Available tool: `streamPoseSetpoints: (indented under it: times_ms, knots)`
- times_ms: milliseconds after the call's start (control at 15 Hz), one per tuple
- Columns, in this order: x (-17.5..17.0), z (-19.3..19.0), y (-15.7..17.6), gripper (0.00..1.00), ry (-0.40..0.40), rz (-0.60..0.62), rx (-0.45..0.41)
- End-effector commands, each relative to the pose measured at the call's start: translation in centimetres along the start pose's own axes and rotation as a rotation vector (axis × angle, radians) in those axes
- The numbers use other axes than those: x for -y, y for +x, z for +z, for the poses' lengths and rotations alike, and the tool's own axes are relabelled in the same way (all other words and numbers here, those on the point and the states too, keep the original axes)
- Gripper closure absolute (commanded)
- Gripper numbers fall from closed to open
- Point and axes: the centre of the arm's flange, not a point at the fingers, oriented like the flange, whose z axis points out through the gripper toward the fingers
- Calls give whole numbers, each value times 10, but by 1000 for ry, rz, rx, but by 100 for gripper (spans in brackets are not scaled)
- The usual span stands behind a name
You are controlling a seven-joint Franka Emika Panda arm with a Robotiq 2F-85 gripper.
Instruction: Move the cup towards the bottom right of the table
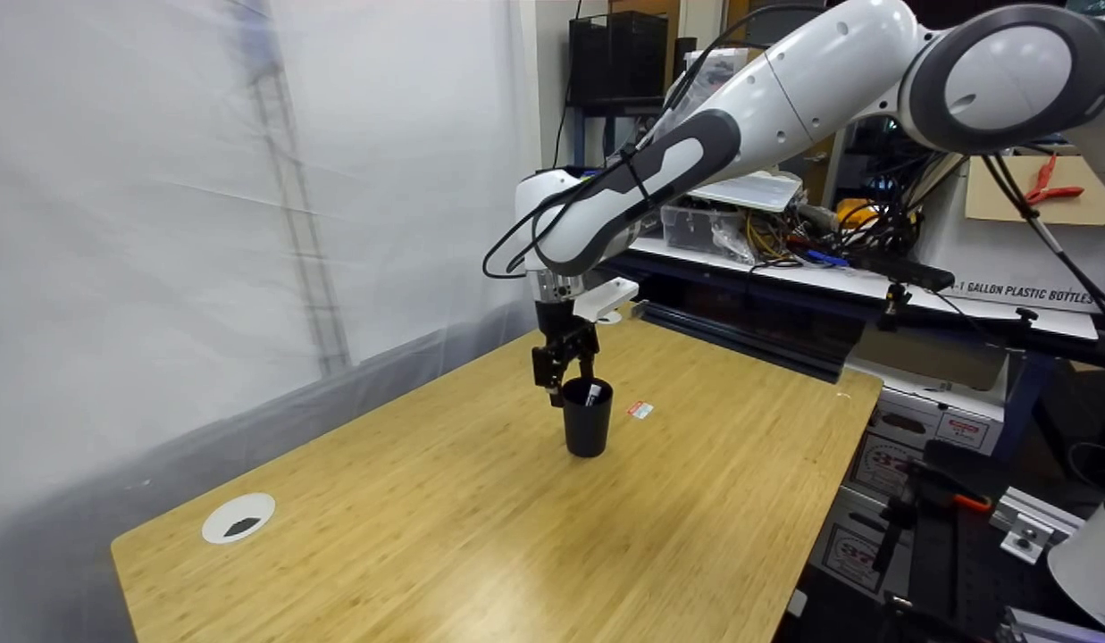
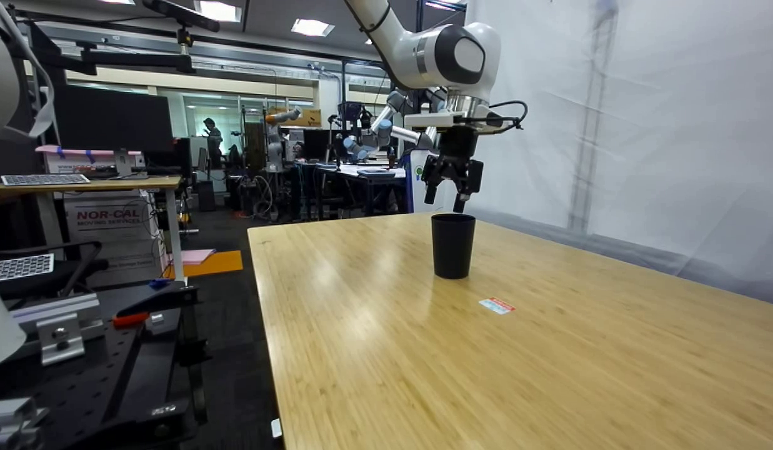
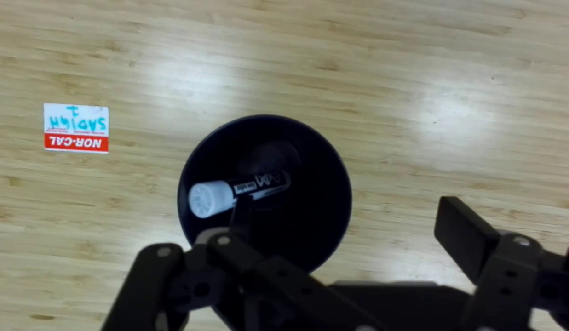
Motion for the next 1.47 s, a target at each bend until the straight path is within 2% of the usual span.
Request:
streamPoseSetpoints:
  times_ms: [0,867,933,1000,1400]
  knots:
    - [1,-5,12,0,-12,30,44]
    - [7,25,15,0,-10,16,109]
    - [7,26,15,25,-11,16,106]
    - [8,27,15,26,-8,10,106]
    - [7,27,15,69,-6,8,102]
